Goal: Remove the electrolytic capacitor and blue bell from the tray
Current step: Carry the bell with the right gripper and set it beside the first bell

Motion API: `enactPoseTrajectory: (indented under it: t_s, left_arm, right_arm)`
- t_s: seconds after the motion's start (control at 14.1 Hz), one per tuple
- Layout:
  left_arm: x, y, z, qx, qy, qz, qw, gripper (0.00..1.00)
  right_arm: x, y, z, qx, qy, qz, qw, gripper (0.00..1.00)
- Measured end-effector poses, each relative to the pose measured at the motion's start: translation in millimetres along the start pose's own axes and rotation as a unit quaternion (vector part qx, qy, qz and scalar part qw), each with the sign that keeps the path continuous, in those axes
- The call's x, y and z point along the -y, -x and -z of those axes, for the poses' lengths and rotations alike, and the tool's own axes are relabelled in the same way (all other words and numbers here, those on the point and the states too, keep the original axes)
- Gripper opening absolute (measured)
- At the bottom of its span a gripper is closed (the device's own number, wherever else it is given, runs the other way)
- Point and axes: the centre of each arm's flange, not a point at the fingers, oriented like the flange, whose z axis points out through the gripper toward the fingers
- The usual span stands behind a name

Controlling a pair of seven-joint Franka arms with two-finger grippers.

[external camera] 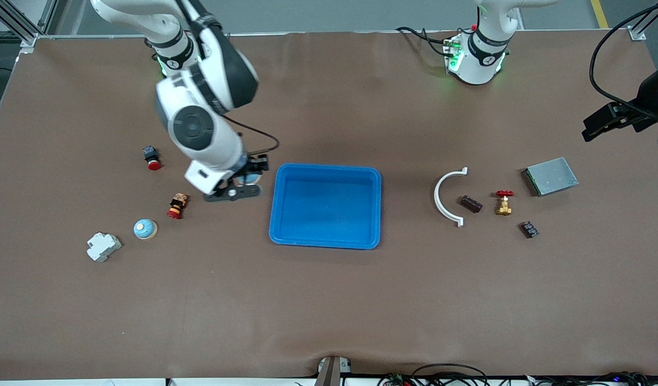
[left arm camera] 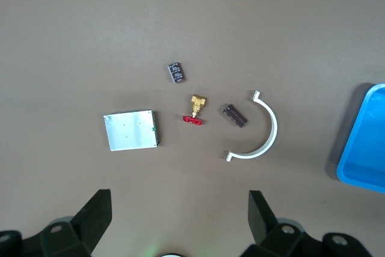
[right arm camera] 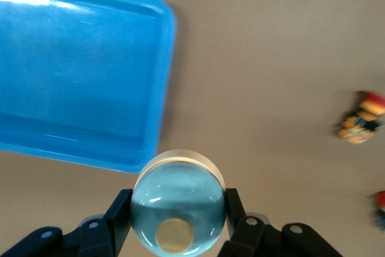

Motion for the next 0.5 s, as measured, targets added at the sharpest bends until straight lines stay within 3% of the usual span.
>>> enactPoseTrajectory:
  t_s: [0.21, 0.5]
  left_arm:
    - [-0.5, -1.6, -1.6, -0.001, 0.000, 0.000, 1.000, 1.00]
    - [-2.8, -9.6, -13.9, 0.005, 0.000, -0.001, 1.000, 1.00]
  right_arm:
    - [-50.4, 0.0, -12.4, 0.005, 0.020, 0.039, 0.999, 0.67]
    - [-119.2, -9.9, -36.2, -0.009, 0.010, 0.092, 0.996, 0.67]
